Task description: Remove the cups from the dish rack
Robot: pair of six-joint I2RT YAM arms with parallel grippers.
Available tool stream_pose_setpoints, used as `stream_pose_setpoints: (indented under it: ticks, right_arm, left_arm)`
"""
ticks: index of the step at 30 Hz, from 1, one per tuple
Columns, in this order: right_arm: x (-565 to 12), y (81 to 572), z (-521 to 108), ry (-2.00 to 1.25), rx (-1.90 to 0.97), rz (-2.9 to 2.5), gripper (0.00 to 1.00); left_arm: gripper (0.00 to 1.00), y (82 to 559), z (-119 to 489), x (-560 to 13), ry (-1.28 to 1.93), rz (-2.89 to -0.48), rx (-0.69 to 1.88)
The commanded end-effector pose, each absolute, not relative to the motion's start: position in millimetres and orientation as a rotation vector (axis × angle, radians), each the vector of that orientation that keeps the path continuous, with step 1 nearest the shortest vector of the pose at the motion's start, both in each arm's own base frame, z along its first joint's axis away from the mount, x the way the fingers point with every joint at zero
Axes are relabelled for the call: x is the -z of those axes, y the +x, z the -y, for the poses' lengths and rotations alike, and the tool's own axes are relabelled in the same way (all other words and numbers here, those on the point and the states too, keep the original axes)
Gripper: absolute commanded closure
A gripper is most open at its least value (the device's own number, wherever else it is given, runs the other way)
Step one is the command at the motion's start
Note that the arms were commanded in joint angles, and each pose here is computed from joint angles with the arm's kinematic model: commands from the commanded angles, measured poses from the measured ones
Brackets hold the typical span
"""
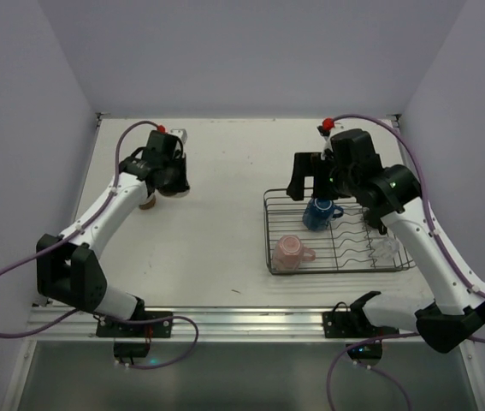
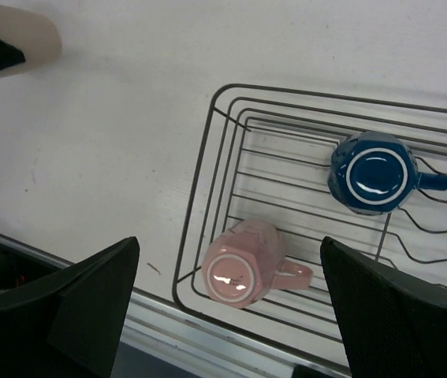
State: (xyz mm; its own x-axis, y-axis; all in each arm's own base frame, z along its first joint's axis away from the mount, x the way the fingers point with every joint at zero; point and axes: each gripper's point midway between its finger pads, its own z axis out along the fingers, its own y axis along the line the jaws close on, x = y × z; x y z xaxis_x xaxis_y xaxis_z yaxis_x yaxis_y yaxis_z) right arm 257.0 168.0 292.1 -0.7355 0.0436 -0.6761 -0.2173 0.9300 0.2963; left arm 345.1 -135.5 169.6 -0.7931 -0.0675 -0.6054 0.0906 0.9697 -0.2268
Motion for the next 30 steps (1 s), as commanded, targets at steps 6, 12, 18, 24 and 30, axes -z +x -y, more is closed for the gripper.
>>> stream_pose_setpoints:
  ticks: [6,12,18,24,30]
  right_arm:
    - [-268,243,-145,-0.222,-0.315,-2.409,0.01]
    - [-258,238,-151,-0.281,-0.335,-2.424,0.01]
    - [-245,231,-164,-0.349,-0.405,-2.456,0.01]
    - [-228,217,-173,-0.432,-0.363,-2.532,0.01]
    - [-220,208,-175,-0.523,-0.293,-2.523,0.01]
  left_arm:
    - [1.0,361,108,-134,0.062,-2.562,0.014]
    - [1.0,375,110,-108,0.088,-2.634,-0.032]
    - [1.0,388,113,-100,0.12,-2.646,-0.049]
    - [0.97,393,106,-85,0.11,-2.682,-0.071]
    - [0.85,394,101,-76,0.112,-2.7,-0.057]
